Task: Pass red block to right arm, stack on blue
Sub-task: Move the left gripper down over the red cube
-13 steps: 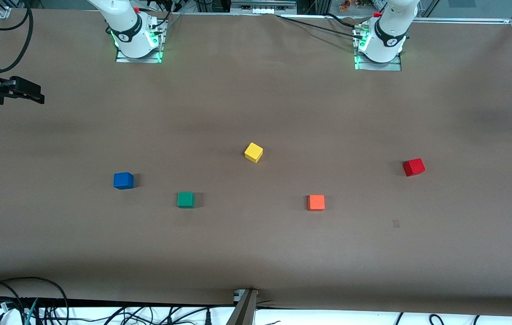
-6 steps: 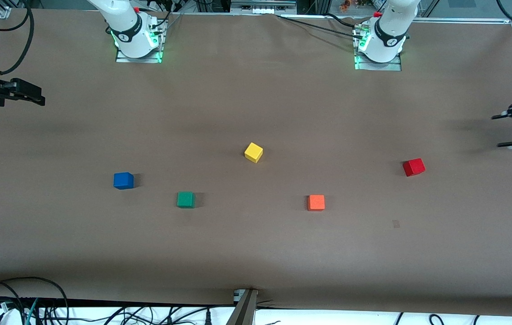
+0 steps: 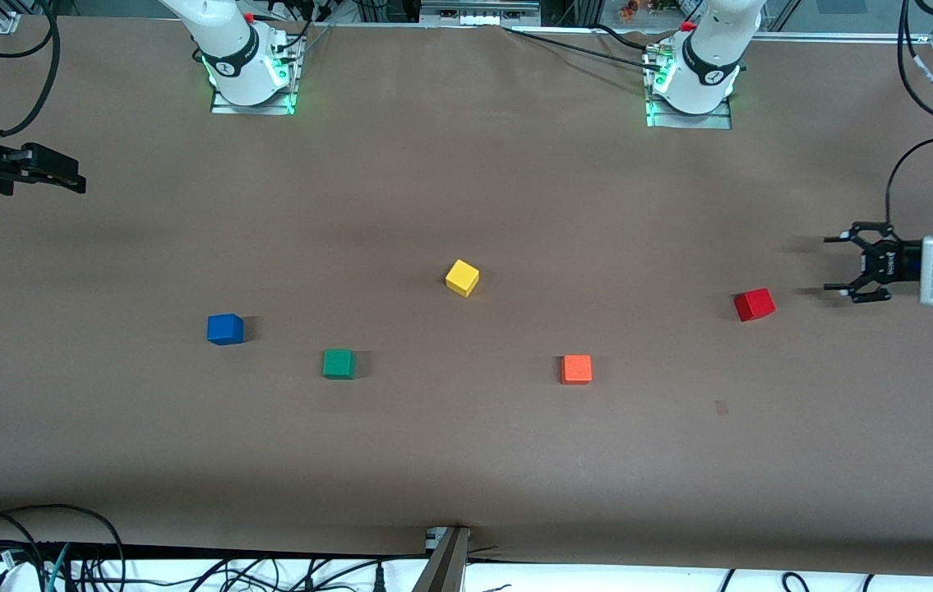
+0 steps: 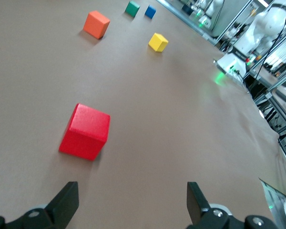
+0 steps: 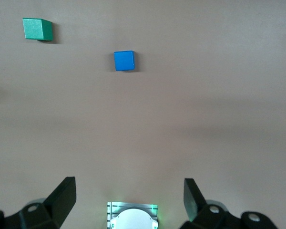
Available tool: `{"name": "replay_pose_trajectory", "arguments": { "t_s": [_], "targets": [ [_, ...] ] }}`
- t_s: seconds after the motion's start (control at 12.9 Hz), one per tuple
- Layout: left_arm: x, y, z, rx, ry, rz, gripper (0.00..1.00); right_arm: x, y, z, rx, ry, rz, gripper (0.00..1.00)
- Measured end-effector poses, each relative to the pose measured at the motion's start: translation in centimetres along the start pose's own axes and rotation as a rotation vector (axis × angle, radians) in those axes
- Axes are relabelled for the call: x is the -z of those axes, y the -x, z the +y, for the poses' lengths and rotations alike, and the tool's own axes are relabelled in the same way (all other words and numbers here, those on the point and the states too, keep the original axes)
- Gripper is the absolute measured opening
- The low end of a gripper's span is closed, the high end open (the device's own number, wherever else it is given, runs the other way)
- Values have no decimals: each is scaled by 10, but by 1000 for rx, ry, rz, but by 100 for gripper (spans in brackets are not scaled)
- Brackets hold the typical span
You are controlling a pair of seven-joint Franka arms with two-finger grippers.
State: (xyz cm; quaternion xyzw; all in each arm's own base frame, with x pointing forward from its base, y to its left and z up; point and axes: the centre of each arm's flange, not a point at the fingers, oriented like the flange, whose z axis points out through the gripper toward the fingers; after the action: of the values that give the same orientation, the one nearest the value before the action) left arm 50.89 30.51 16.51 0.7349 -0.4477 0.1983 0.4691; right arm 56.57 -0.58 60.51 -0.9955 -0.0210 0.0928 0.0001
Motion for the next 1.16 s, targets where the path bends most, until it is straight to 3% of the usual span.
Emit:
{"name": "replay_pose_trajectory", "arguments": {
  "t_s": [0.7, 1.16],
  "targets": [
    [-58, 16, -37, -167, -16, 150, 100, 0, 0, 0, 1, -3, 0, 100],
    [-84, 16, -53, -238, -35, 194, 100, 0, -1, -1, 2, -9, 0, 100]
  ]
}}
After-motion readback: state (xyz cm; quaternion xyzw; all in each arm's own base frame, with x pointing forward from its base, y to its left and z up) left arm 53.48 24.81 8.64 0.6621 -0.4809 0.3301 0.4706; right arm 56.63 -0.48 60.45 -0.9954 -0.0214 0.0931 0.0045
